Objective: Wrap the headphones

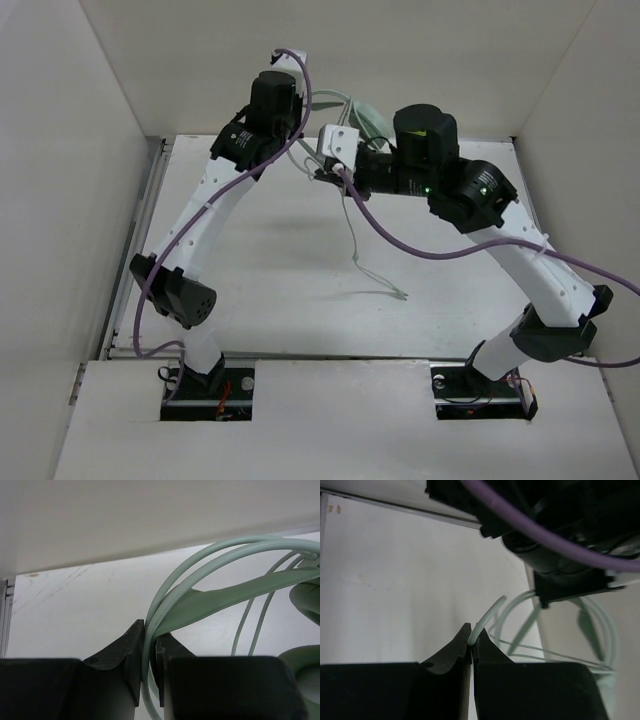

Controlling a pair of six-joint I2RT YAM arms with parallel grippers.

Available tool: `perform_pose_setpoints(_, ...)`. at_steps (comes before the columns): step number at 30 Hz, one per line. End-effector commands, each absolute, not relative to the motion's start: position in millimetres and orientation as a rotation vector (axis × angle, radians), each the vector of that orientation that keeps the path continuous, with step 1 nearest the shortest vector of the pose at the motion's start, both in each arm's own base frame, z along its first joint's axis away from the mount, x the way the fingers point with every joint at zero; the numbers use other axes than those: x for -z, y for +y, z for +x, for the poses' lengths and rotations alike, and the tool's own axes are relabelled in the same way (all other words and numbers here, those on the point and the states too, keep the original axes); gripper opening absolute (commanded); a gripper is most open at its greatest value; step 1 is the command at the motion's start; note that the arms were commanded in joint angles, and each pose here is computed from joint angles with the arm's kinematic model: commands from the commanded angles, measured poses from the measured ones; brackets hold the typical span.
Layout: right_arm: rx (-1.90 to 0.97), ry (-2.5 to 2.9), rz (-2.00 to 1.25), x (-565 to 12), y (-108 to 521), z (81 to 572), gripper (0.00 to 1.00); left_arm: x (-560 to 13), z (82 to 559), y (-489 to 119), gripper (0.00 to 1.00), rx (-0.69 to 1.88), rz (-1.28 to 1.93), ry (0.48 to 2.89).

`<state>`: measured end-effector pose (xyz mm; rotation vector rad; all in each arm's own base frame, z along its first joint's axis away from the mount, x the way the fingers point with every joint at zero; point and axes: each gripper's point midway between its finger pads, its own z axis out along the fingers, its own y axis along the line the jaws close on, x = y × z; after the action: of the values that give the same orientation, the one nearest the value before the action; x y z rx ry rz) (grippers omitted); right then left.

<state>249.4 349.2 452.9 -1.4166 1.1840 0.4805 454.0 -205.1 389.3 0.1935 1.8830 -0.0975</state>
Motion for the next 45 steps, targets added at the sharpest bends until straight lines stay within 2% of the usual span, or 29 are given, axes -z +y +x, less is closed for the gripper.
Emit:
perform_pose_setpoints(1, -0.358, 1.111, -1.332, -493.1, 326.3, 265.9, 0.01, -433.2, 445.8, -196.3, 0.0, 0.167, 0.106, 1.748)
perform_pose_setpoints(10, -0.242, 1.142, -1.257, -505.2, 289.2, 290.6, 0.0, -415.5, 439.1, -186.0, 0.0, 0.121, 0.116, 1.774)
perform_pose_setpoints(17, -0.143, 1.15, -1.213, -515.1, 262.2, 304.5, 0.0, -424.8, 437.4, -164.5, 0.0, 0.093, 0.081, 1.76)
perform_pose_setpoints(27, 0.099, 1.152, -1.14, -530.7, 221.6, 334.9, 0.0, -415.6, 418.1, -154.5, 0.0, 0.02, 0.168, 1.762)
perform_pose_setpoints(37, 0.306, 1.173, -1.089, -511.1, 203.9, 383.7, 0.0, -436.8, 381.4, -183.4, 0.0, 0.088, 0.344, 1.69)
perform_pose_setpoints(45, 0.225, 1.262, -0.955, -490.5, 190.2, 425.6, 0.0, -476.3, 339.7, -206.6, 0.0, 0.238, 0.459, 1.578)
